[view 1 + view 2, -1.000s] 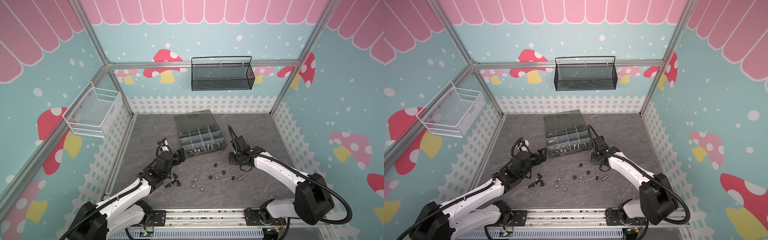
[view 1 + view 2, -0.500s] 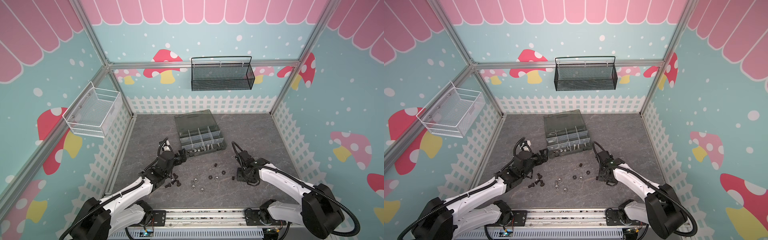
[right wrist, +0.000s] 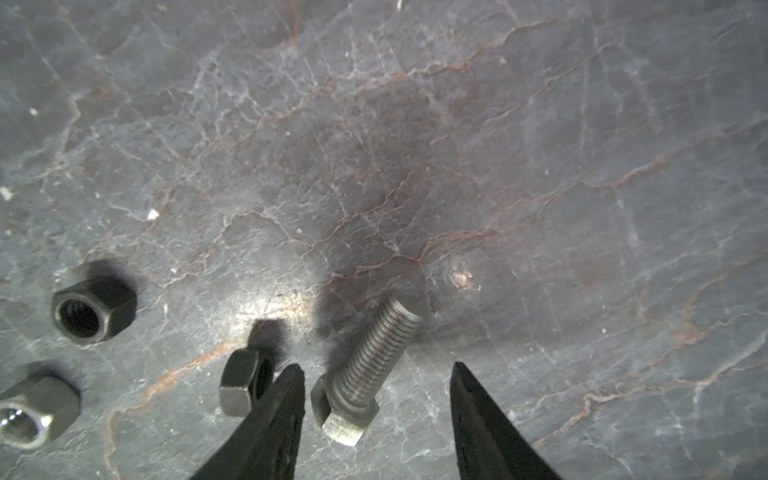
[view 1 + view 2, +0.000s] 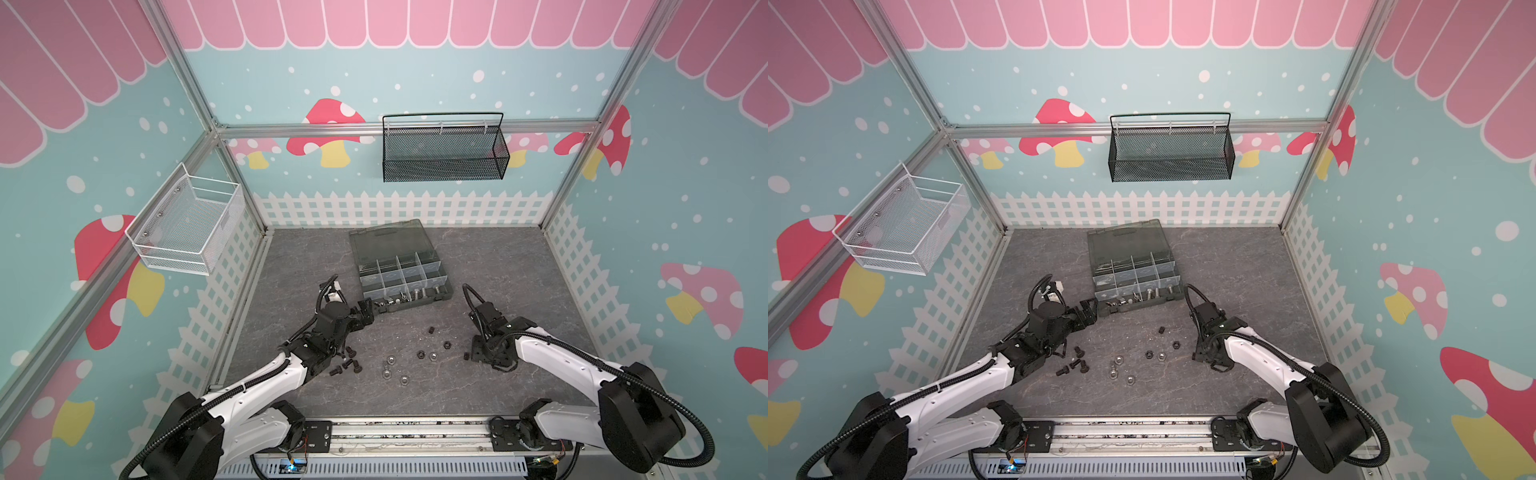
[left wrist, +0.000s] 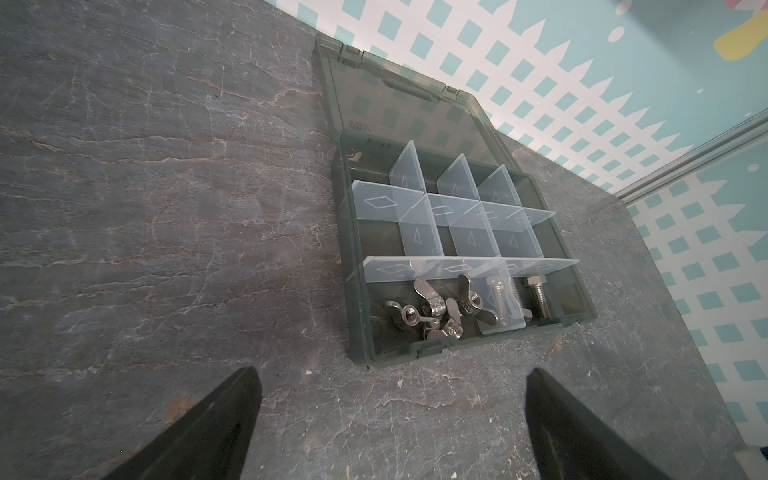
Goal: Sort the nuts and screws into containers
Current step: 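Move the right gripper to another silver bolt on the table, then lower the right gripper onto the silver bolt and close it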
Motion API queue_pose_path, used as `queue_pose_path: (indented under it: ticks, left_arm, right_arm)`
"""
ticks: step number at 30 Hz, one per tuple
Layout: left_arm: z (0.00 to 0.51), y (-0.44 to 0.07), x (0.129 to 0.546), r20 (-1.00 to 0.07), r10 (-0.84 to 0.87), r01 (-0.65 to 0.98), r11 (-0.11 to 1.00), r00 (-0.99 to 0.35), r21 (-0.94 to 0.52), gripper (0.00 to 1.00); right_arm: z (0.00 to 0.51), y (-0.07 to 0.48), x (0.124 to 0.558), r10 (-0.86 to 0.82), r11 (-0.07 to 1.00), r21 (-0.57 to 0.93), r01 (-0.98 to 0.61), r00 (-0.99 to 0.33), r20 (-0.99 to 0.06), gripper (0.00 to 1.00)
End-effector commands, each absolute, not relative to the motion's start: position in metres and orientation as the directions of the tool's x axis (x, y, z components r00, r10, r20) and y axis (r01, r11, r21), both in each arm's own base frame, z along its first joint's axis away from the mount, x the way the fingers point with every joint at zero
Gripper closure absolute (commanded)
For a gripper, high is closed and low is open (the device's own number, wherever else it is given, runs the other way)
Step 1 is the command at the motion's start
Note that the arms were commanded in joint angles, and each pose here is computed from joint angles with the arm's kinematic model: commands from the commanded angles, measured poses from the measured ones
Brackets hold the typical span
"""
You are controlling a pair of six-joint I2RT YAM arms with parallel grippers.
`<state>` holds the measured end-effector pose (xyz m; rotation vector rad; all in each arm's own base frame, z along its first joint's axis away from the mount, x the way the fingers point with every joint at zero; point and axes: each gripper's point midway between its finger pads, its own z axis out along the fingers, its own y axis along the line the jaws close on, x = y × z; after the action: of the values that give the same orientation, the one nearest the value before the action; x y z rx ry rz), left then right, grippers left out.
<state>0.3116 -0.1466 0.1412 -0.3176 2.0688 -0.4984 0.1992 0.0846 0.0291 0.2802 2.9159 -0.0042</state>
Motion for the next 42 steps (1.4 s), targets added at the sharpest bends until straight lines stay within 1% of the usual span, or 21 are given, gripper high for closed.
queue_pose_path:
  ticks: [1, 7, 20, 22, 27, 35, 40, 42]
  left_arm:
    - [0.144, -0.147, 0.313, -0.742, -0.438, -0.033, 0.870, -0.507, -0.491, 0.00]
    - [0.143, -0.148, 0.314, -0.741, -0.437, -0.031, 0.870, -0.510, -0.492, 0.01]
    - [0.146, -0.150, 0.317, -0.742, -0.435, -0.028, 0.871, -0.510, -0.491, 0.00]
    - [0.146, -0.151, 0.317, -0.741, -0.434, -0.026, 0.871, -0.513, -0.491, 0.01]
    - [0.145, -0.150, 0.318, -0.742, -0.432, -0.028, 0.872, -0.513, -0.488, 0.01]
    - [0.143, -0.153, 0.319, -0.736, -0.430, -0.025, 0.871, -0.522, -0.491, 0.01]
    - [0.144, -0.152, 0.318, -0.738, -0.431, -0.027, 0.871, -0.519, -0.490, 0.01]
    - [0.144, -0.151, 0.318, -0.738, -0.431, -0.029, 0.872, -0.519, -0.489, 0.00]
  right_arm:
    - [0.020, 0.083, 0.189, 0.216, 0.976, 0.021, 0.215, -0.962, -0.170, 0.42]
    - [0.013, 0.091, 0.183, 0.213, 0.976, 0.072, 0.204, -0.967, -0.142, 0.42]
    - [0.017, 0.103, 0.212, 0.165, 0.985, 0.087, 0.151, -0.968, -0.188, 0.43]
    - [0.016, 0.105, 0.214, 0.157, 0.986, 0.086, 0.144, -0.970, -0.185, 0.45]
    - [0.012, 0.105, 0.212, 0.133, 0.990, 0.077, 0.122, -0.976, -0.170, 0.57]
    - [0.011, 0.106, 0.213, 0.104, 0.993, 0.073, 0.093, -0.981, -0.163, 0.64]
    - [0.005, 0.104, 0.210, 0.089, 0.995, 0.054, 0.082, -0.986, -0.142, 0.71]
    - [0.003, 0.103, 0.210, 0.080, 0.996, 0.041, 0.075, -0.988, -0.135, 0.76]
